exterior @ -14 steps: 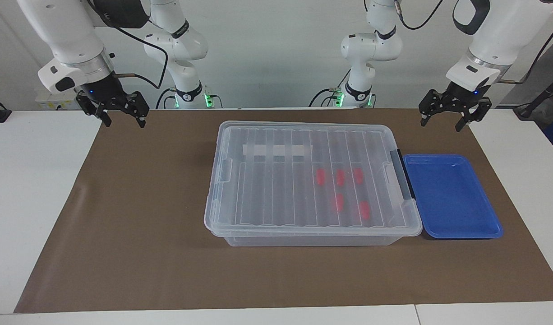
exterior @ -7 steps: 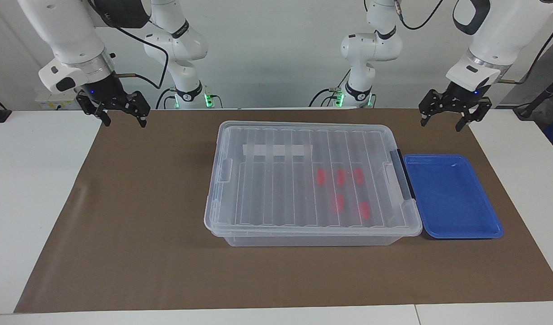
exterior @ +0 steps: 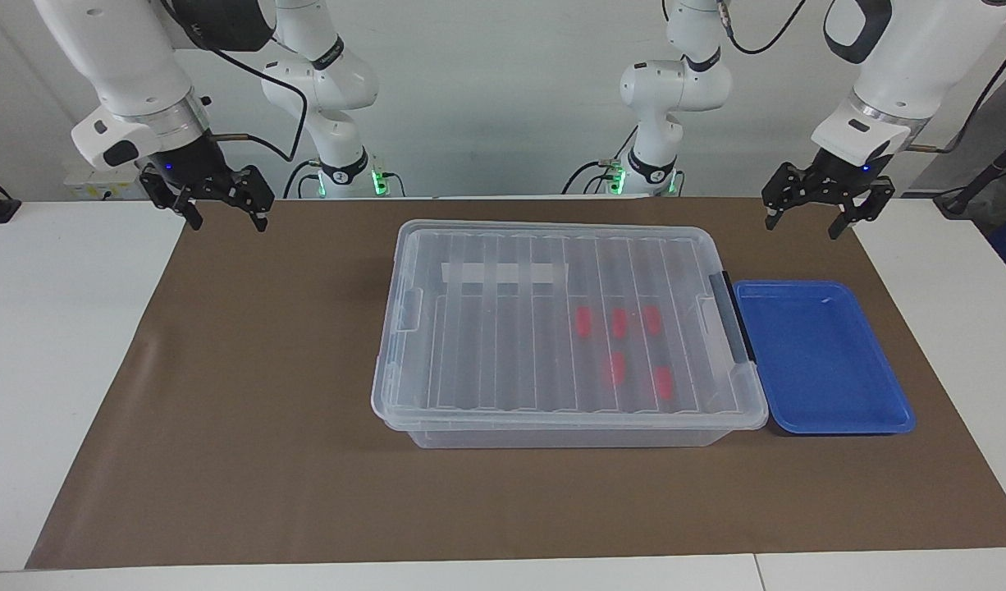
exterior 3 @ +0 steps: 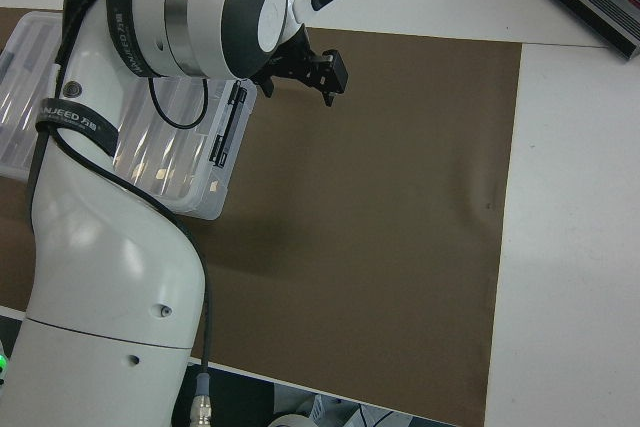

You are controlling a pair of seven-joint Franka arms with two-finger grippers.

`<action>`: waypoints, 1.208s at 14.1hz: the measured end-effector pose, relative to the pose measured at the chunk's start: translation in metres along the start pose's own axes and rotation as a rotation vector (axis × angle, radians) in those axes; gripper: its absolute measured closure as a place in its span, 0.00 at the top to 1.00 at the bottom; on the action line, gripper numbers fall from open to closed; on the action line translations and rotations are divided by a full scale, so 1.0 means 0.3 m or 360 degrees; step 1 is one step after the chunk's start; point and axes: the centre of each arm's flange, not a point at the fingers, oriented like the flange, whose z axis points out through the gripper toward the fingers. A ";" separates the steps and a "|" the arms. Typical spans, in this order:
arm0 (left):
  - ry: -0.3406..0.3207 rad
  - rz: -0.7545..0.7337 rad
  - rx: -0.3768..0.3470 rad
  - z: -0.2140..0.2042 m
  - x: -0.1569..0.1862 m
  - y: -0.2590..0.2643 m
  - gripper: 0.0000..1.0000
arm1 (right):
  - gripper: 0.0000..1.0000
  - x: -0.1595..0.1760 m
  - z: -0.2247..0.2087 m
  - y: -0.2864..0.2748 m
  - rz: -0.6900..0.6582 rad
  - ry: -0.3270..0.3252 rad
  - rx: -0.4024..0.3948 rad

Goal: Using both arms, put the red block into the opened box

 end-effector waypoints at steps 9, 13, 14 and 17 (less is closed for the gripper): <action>-0.0026 -0.0106 -0.0003 0.003 -0.023 -0.065 1.00 | 1.00 0.000 0.000 0.000 0.0000 0.0000 0.0000; -0.0074 -0.0246 -0.0013 -0.017 -0.044 -0.009 1.00 | 1.00 0.000 0.000 0.000 0.0000 0.0000 0.0000; -0.0082 -0.0271 -0.0014 -0.024 -0.048 0.012 1.00 | 1.00 0.000 0.000 0.000 0.0000 0.0000 0.0000; -0.0083 -0.0277 -0.0014 -0.049 -0.058 0.068 1.00 | 1.00 0.000 0.000 0.000 0.0000 0.0000 0.0000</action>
